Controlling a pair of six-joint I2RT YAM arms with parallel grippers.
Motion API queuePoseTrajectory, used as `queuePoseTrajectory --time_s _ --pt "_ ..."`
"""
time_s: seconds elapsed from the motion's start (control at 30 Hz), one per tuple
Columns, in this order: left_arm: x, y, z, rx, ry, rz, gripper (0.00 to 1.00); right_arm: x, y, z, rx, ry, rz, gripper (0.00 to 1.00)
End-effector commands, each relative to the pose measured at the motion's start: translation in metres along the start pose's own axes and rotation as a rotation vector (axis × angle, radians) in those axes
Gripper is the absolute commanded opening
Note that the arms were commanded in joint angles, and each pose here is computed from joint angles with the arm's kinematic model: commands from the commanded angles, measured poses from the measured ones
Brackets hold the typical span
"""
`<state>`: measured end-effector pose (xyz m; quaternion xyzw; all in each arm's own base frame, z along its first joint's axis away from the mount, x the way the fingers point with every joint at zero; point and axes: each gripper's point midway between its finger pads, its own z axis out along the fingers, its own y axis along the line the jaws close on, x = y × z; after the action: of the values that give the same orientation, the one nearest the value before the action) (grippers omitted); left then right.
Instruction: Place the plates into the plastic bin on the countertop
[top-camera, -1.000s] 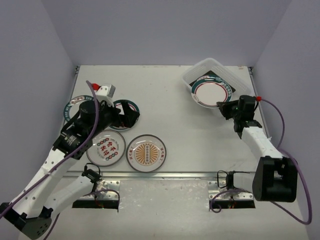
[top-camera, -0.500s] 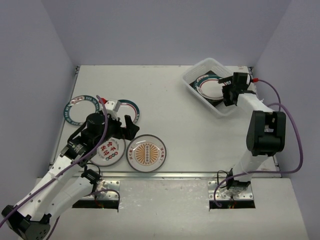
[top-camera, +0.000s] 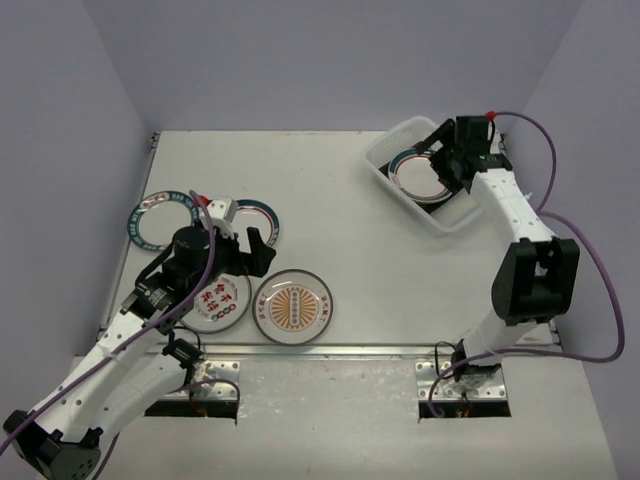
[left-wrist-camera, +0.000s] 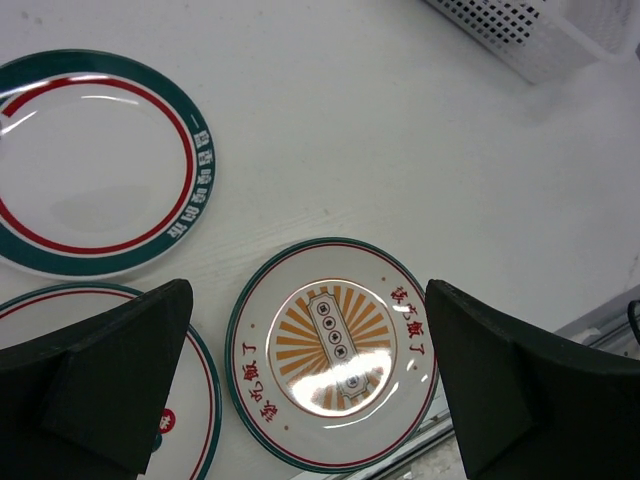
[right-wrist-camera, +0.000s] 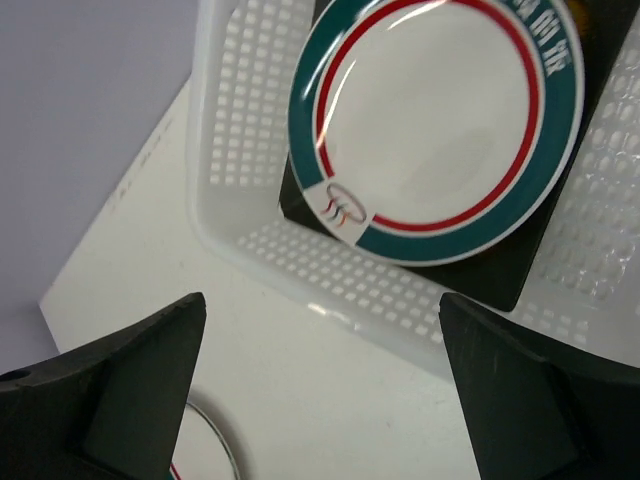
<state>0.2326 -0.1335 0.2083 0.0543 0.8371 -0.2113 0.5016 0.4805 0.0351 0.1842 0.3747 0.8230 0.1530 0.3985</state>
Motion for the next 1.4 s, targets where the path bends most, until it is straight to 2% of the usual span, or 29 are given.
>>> queuePoseTrajectory --time_s 0.0,0.03,0.1,0.23,0.4,0.63,0.8,0.87,1.1,1.13,1.17,1.2,1.27,1.3,1.37 --pt "-0.036 0.047 -0.019 -0.294 -0.163 -0.084 1.0 0.067 0.086 -0.092 -0.587 0.067 -0.362 0.99" --pt "-0.039 0.054 -0.024 -0.337 -0.184 -0.101 1.0 0.085 0.091 -0.106 -0.657 0.123 -0.402 0.99" --pt "-0.044 0.064 -0.036 -0.391 -0.235 -0.133 1.0 0.14 0.085 -0.128 -0.743 0.315 -0.525 0.99" --pt "-0.049 0.06 -0.043 -0.355 -0.28 -0.14 1.0 0.228 0.046 -0.137 -0.754 0.528 -0.71 0.99" --pt "-0.045 0.058 -0.037 -0.348 -0.245 -0.129 1.0 0.304 -0.02 -0.128 -0.742 0.774 -0.691 0.92" --pt "-0.043 0.056 -0.035 -0.334 -0.235 -0.123 1.0 0.354 -0.045 -0.13 -0.772 0.952 -0.698 0.91" --pt "-0.043 0.054 -0.034 -0.326 -0.233 -0.118 1.0 0.375 -0.061 -0.109 -0.704 0.98 -0.633 0.82" --pt "-0.043 0.054 -0.034 -0.321 -0.233 -0.118 1.0 0.384 -0.064 -0.095 -0.672 0.966 -0.608 0.73" --pt "-0.045 0.052 -0.037 -0.312 -0.244 -0.117 1.0 0.411 -0.064 -0.08 -0.645 0.991 -0.543 0.55" --pt "-0.045 0.052 -0.037 -0.311 -0.247 -0.117 1.0 0.416 -0.063 -0.081 -0.645 0.996 -0.555 0.5" --pt "-0.045 0.052 -0.038 -0.31 -0.249 -0.117 1.0 0.421 -0.063 -0.083 -0.643 1.003 -0.567 0.4" --pt "-0.045 0.052 -0.038 -0.31 -0.25 -0.117 1.0 0.422 -0.063 -0.084 -0.634 1.008 -0.569 0.25" --pt "-0.046 0.052 -0.039 -0.309 -0.253 -0.118 1.0 0.418 -0.063 -0.08 -0.596 0.969 -0.569 0.04" --pt "-0.046 0.052 -0.039 -0.31 -0.255 -0.119 1.0 0.409 -0.062 -0.081 -0.574 0.922 -0.57 0.0" --pt "-0.047 0.052 -0.041 -0.31 -0.261 -0.121 1.0 0.386 -0.061 -0.079 -0.507 0.793 -0.572 0.0"
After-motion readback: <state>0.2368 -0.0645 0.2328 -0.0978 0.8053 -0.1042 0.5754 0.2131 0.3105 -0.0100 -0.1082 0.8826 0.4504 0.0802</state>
